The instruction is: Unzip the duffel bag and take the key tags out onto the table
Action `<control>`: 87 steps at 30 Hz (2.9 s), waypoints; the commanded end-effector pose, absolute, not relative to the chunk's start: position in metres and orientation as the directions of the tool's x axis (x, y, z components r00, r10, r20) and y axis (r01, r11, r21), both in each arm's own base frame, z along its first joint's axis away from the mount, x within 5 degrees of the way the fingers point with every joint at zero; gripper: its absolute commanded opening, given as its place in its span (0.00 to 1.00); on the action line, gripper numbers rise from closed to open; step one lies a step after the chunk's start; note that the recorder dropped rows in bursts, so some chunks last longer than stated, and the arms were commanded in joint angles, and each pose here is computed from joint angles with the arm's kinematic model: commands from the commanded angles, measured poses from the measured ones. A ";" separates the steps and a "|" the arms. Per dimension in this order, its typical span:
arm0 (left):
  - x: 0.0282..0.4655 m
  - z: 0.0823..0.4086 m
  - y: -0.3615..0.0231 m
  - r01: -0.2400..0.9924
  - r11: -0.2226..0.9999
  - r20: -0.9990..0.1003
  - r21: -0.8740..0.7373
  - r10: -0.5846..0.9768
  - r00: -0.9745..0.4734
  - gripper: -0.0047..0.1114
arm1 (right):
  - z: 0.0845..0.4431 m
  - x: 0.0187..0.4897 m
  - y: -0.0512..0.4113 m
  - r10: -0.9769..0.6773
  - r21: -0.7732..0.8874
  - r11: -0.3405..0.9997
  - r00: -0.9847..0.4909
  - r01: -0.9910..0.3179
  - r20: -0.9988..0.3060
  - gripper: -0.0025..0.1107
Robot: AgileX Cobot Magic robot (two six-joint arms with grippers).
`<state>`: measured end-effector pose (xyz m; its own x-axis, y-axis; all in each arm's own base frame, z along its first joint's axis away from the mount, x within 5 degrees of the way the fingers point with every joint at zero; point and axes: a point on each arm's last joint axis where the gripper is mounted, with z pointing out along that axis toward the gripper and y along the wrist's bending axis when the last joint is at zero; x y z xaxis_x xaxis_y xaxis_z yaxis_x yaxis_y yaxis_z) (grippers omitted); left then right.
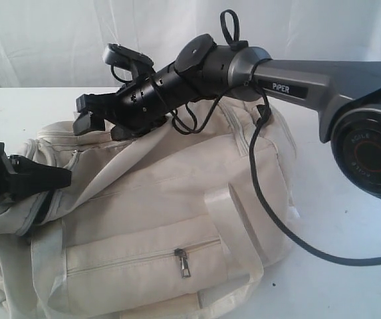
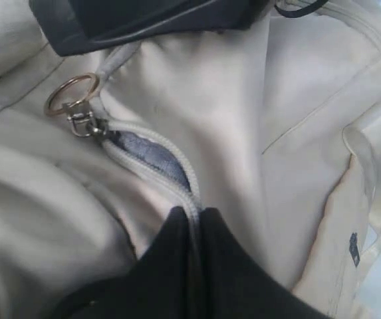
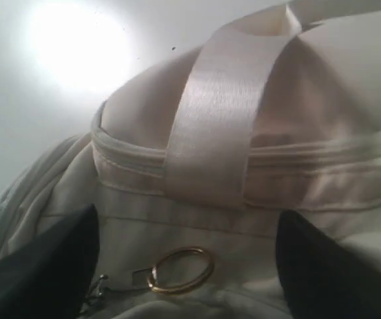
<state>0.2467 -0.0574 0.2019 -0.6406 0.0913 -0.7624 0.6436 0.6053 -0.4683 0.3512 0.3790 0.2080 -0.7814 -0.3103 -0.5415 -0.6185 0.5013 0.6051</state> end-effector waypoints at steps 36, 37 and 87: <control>0.236 0.203 -0.065 0.695 0.532 -0.762 -0.484 0.135 -0.634 0.04 | 0.173 0.322 0.403 -0.363 0.716 0.491 -0.864 -0.496 -0.349 0.24; 0.236 0.203 -0.065 0.695 0.532 -0.762 -0.484 0.135 -0.634 0.04 | 0.173 0.322 0.403 -0.363 0.716 0.491 -0.864 -0.496 -0.349 0.22; 0.236 0.204 -0.064 0.690 0.534 -0.759 -0.488 0.130 -0.637 0.04 | 0.241 0.397 0.330 -0.363 0.210 0.616 -0.510 -0.759 -0.780 0.02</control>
<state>0.2464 -0.0579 0.2027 -0.6402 0.0857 -0.7634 0.6458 0.5982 -0.4744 0.3832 0.3456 0.2300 -0.5612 -0.3769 -0.7369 -0.7651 0.5758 0.2882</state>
